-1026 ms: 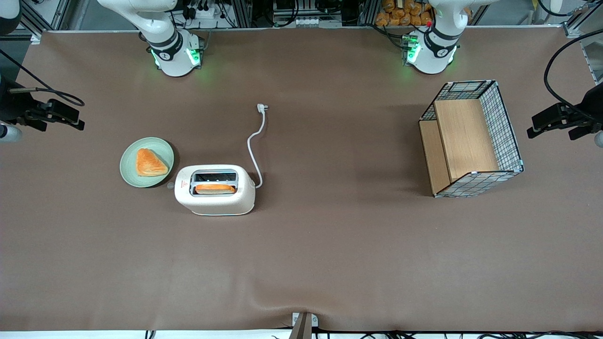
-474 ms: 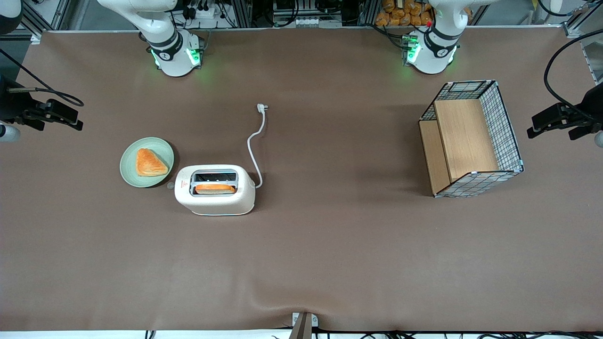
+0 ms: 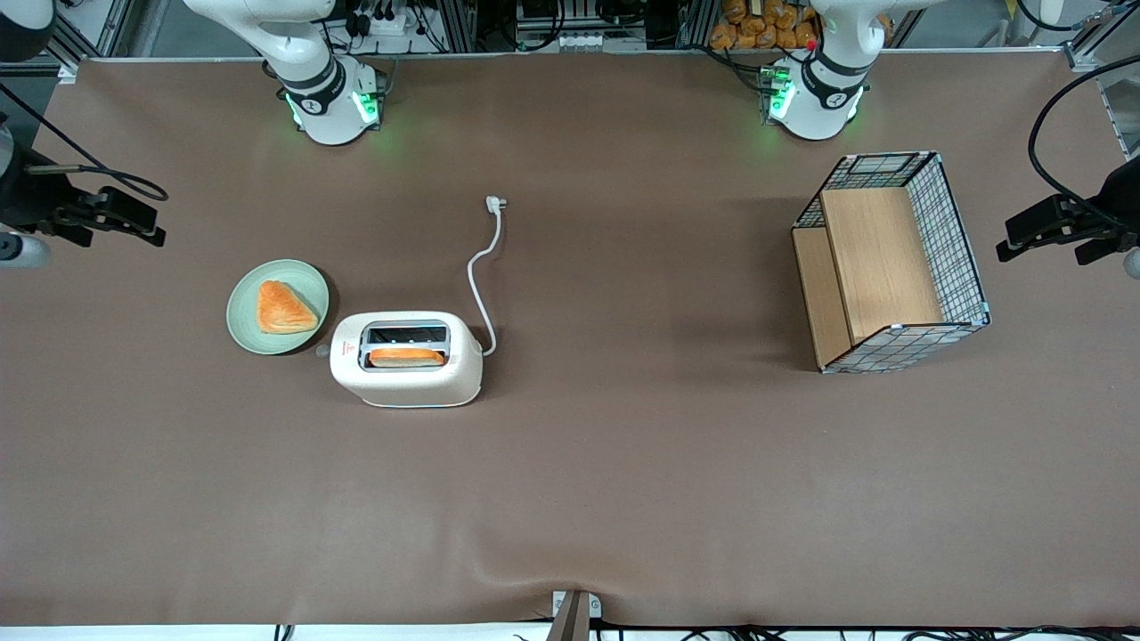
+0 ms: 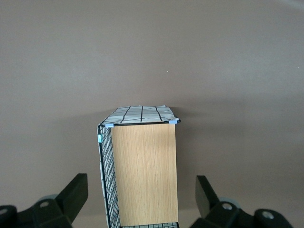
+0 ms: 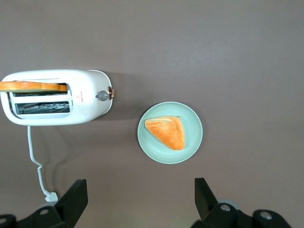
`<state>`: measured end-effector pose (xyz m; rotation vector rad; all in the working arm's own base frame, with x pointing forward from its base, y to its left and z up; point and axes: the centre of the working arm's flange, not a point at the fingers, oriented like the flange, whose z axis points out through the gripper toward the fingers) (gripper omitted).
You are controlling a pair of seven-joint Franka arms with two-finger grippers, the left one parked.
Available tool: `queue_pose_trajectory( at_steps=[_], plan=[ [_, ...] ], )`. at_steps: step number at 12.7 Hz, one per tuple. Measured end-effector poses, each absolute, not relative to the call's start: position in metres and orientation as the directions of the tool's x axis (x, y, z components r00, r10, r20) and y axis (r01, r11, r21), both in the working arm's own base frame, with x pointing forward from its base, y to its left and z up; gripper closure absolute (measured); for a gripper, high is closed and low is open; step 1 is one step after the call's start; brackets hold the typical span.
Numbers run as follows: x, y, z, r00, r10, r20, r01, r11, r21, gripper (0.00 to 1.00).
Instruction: Press toaster button with right arm
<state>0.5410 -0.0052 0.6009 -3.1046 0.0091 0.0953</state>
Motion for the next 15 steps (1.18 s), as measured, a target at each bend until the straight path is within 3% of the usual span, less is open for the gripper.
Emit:
queue_pose_trajectory(
  at_steps=[15],
  plan=[
    [0.536,-0.02,0.637,0.999,-0.024,-0.045,-0.024,-1.0,0.001,0.0]
  ],
)
